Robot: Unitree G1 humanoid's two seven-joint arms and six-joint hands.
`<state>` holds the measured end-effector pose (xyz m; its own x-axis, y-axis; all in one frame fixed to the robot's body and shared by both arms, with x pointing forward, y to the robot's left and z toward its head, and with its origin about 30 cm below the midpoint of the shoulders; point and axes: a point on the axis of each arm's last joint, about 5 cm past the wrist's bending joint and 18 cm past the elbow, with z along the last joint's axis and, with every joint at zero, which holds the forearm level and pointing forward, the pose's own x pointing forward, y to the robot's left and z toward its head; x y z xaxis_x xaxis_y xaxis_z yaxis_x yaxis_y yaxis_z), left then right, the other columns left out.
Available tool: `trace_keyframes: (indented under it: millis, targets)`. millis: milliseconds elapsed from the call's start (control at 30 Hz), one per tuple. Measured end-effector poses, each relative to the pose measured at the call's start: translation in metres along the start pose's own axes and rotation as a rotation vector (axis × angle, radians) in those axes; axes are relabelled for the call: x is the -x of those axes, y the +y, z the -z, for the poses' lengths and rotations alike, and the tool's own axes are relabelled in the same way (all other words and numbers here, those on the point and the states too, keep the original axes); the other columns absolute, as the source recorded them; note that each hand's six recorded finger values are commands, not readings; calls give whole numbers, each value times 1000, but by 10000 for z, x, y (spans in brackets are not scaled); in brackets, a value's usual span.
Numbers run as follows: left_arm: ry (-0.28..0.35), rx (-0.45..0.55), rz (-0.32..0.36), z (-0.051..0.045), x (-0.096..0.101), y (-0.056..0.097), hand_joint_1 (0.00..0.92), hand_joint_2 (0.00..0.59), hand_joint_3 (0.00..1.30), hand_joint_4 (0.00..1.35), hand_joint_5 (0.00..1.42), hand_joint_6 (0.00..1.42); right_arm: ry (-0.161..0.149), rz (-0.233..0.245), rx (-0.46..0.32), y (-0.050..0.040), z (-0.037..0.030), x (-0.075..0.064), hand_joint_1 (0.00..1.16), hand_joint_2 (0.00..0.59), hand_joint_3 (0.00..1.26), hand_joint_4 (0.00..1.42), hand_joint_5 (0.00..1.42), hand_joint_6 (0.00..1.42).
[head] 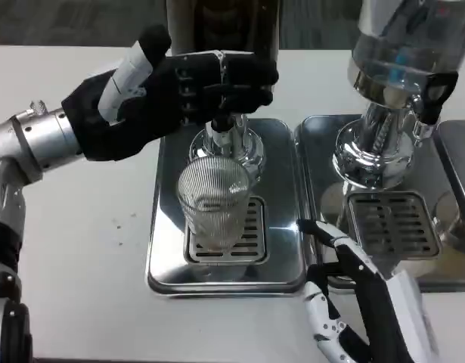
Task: Grasp the cup under the faucet to collect the drink, then remove the cup.
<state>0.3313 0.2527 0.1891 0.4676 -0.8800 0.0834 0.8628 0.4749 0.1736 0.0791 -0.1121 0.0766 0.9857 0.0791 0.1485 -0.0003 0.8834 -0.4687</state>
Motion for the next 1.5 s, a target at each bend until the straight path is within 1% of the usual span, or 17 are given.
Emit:
trace_keyframes:
  millis: [200,267,367,500,767,800,833,1033,1333,1500]
  targets:
    - [3,-28,7,-7,12,-13,0,50,253,134,145,90,0,0,1,-3,4,-3,418,566,276,187,195,380]
    - [3,-37,10,-13,12,-15,0,49,252,131,143,90,0,1,1,-4,5,-4,420,553,276,187,195,380]
    - [3,-62,15,-29,15,-18,0,48,251,127,141,90,-3,2,2,-8,5,-13,420,551,276,187,195,380]
    - [0,-84,15,-26,25,-29,0,51,251,125,140,90,-5,3,2,-10,5,-16,421,550,281,187,195,380]
    - [-5,-168,12,-30,40,-61,0,54,250,122,133,90,1,8,1,-25,16,-14,422,550,284,187,195,380]
    - [3,-200,13,-44,35,-65,0,54,250,120,132,90,5,10,-1,-28,18,-10,422,550,285,189,195,380]
    - [6,-208,13,-48,35,-65,0,55,250,119,131,90,5,10,-1,-29,19,-10,422,550,285,191,195,380]
    - [25,-333,6,-100,36,-81,0,58,244,114,128,90,9,12,0,-38,26,-7,423,549,293,197,207,380]
    - [24,-405,-3,-116,39,-102,0,64,241,113,118,90,11,11,-6,-40,26,-7,423,549,294,197,209,380]
    - [22,-423,-5,-115,38,-113,0,65,241,112,118,90,11,11,-5,-40,26,-7,423,549,294,197,209,380]
